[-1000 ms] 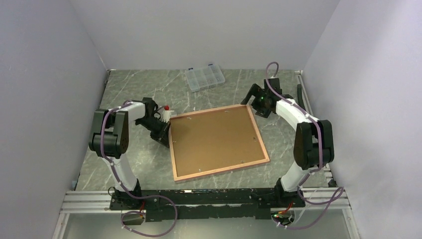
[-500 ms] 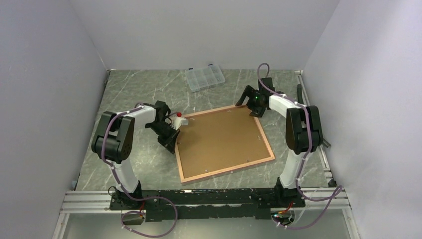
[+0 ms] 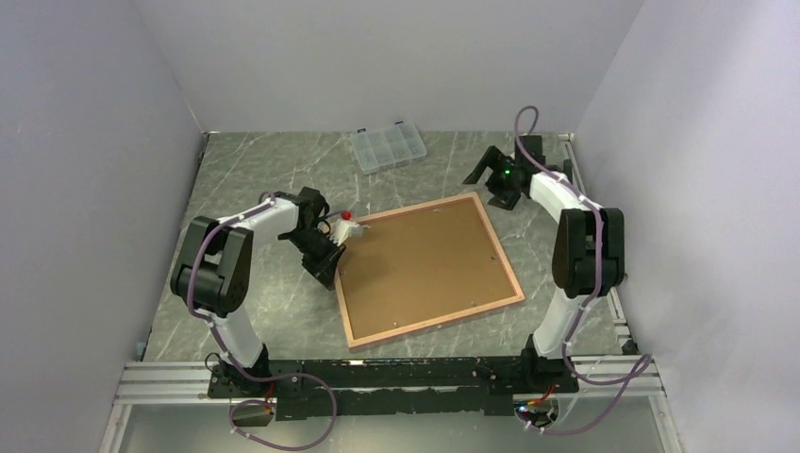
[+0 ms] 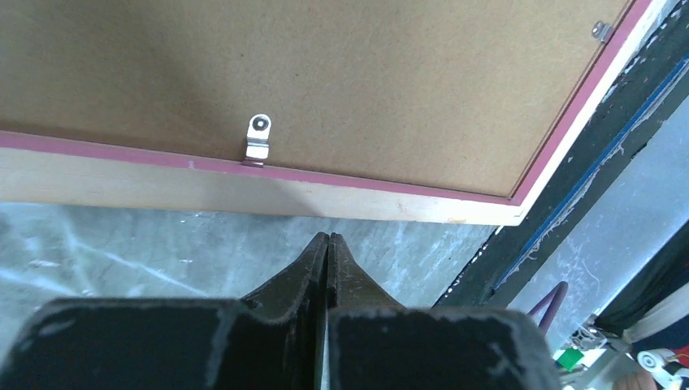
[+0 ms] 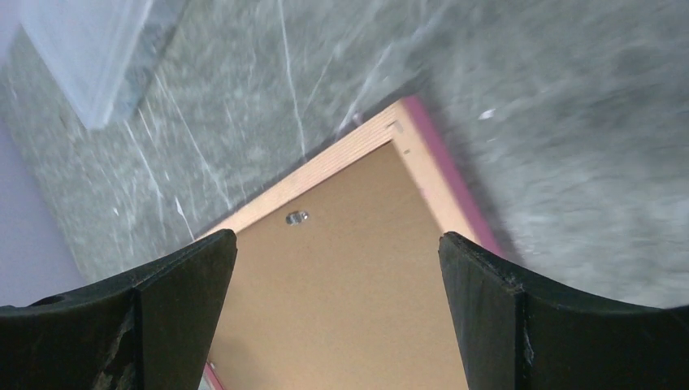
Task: Put the photo into the frame
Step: Install the photo frame at the center of the board, then adjust the photo frame at the center of the board.
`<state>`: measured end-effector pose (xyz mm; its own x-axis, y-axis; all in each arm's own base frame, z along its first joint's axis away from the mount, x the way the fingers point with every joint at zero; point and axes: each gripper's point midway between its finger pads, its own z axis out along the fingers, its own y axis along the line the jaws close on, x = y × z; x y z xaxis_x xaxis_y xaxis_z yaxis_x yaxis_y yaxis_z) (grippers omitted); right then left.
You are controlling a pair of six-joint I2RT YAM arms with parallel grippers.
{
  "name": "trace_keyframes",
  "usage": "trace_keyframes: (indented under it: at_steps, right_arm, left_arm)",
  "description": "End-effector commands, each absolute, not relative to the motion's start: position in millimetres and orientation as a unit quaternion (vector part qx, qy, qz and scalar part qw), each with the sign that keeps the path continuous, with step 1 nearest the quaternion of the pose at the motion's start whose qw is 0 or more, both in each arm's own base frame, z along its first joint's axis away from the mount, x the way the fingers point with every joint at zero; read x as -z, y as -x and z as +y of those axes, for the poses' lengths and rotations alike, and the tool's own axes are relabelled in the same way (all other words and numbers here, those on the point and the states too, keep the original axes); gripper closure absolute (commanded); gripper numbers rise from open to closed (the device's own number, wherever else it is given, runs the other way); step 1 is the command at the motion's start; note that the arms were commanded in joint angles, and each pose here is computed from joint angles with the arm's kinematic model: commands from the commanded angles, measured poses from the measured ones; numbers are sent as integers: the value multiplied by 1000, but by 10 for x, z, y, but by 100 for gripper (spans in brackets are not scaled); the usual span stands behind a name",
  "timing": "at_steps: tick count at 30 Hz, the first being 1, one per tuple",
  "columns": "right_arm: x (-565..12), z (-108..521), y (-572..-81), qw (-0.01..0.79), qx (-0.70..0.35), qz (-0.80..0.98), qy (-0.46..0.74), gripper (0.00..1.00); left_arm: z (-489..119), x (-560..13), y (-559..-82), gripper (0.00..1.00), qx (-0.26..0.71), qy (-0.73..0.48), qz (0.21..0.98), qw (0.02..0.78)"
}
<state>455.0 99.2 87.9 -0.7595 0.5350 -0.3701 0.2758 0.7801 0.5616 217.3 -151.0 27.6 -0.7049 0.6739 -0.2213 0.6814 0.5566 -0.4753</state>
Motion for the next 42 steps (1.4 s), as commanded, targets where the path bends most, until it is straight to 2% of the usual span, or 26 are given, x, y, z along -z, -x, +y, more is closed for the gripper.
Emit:
trace_keyframes:
  at_steps: [1,10,16,27,31,37,42]
  right_arm:
    - [-1082,726,-4608,302,-232,895,-234,0]
    - [-536,824,-4515,242,-245,907,-244,0]
    - [-409,1173,-4579,221,-257,915,-220,0]
    - [-560,2683,-4957,184,-331,919,-111,1]
    - [-659,3047,-5021,177,-352,915,-83,1]
    - [-1016,2683,-5136,234,-330,909,-103,0]
    - [-1479,2195,-5032,292,-300,900,-125,0]
  left_arm:
    - [-1531,-482,-2297,93,270,-409,871,43]
    - [-1420,-221,-2288,93,241,-412,878,35]
    - [-1417,-121,-2270,93,239,-411,880,28]
    - [-1624,-91,-2115,93,259,-423,868,5]
    - [-1774,-166,-1996,92,281,-435,855,-11]
    - [-1861,-590,-1881,83,317,-452,833,-28]
    - [-1725,-1225,-2300,72,313,-451,835,35]
